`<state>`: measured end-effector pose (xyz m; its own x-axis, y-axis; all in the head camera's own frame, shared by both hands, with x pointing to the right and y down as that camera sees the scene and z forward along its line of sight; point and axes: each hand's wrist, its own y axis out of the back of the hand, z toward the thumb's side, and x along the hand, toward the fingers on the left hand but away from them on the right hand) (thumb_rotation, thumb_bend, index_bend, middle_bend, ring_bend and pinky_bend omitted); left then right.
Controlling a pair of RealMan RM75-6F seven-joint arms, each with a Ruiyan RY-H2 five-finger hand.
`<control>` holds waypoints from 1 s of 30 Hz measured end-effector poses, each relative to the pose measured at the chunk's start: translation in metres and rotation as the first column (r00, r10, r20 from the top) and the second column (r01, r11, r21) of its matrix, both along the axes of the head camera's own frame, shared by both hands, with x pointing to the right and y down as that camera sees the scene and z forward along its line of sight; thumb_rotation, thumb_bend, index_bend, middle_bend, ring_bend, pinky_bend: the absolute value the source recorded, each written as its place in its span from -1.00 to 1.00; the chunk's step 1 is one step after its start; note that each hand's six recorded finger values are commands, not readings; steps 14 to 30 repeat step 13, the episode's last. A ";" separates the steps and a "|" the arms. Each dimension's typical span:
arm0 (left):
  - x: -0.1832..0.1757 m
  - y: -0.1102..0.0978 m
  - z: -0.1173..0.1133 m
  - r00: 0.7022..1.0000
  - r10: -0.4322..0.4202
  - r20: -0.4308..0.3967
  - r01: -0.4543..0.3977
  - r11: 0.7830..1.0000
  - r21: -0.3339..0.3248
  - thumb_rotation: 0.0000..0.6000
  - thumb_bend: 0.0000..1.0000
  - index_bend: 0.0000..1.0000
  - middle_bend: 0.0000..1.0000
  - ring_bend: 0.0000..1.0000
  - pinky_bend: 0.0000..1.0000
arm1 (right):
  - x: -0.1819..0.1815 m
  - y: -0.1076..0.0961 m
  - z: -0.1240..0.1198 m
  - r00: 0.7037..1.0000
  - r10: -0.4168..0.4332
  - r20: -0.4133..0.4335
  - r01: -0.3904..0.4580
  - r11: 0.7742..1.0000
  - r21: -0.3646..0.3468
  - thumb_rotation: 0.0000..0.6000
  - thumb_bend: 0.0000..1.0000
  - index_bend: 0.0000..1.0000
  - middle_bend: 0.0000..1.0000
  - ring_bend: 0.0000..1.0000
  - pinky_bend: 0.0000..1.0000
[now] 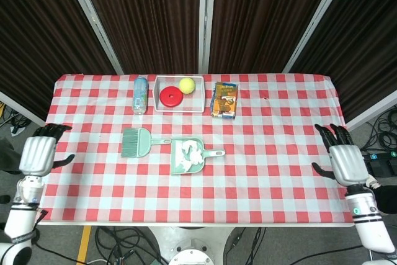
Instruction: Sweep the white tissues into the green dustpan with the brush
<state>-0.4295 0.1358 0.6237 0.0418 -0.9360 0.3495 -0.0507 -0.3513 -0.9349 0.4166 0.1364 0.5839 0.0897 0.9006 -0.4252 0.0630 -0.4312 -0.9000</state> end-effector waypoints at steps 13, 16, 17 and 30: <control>-0.039 0.078 -0.024 0.995 -0.088 0.050 0.090 0.995 -0.045 1.00 -0.72 -0.46 -0.43 -0.58 -0.48 | 0.036 0.056 -0.030 0.998 0.064 0.026 -0.066 0.996 0.065 1.00 -0.71 -0.98 -0.71 -1.00 -1.00; -0.039 0.078 -0.024 0.995 -0.088 0.050 0.090 0.995 -0.045 1.00 -0.72 -0.46 -0.43 -0.58 -0.48 | 0.036 0.056 -0.030 0.998 0.064 0.026 -0.066 0.996 0.065 1.00 -0.71 -0.98 -0.71 -1.00 -1.00; -0.039 0.078 -0.024 0.995 -0.088 0.050 0.090 0.995 -0.045 1.00 -0.72 -0.46 -0.43 -0.58 -0.48 | 0.036 0.056 -0.030 0.998 0.064 0.026 -0.066 0.996 0.065 1.00 -0.71 -0.98 -0.71 -1.00 -1.00; -0.039 0.078 -0.024 0.995 -0.088 0.050 0.090 0.995 -0.045 1.00 -0.72 -0.46 -0.43 -0.58 -0.48 | 0.036 0.056 -0.030 0.998 0.064 0.026 -0.066 0.996 0.065 1.00 -0.71 -0.98 -0.71 -1.00 -1.00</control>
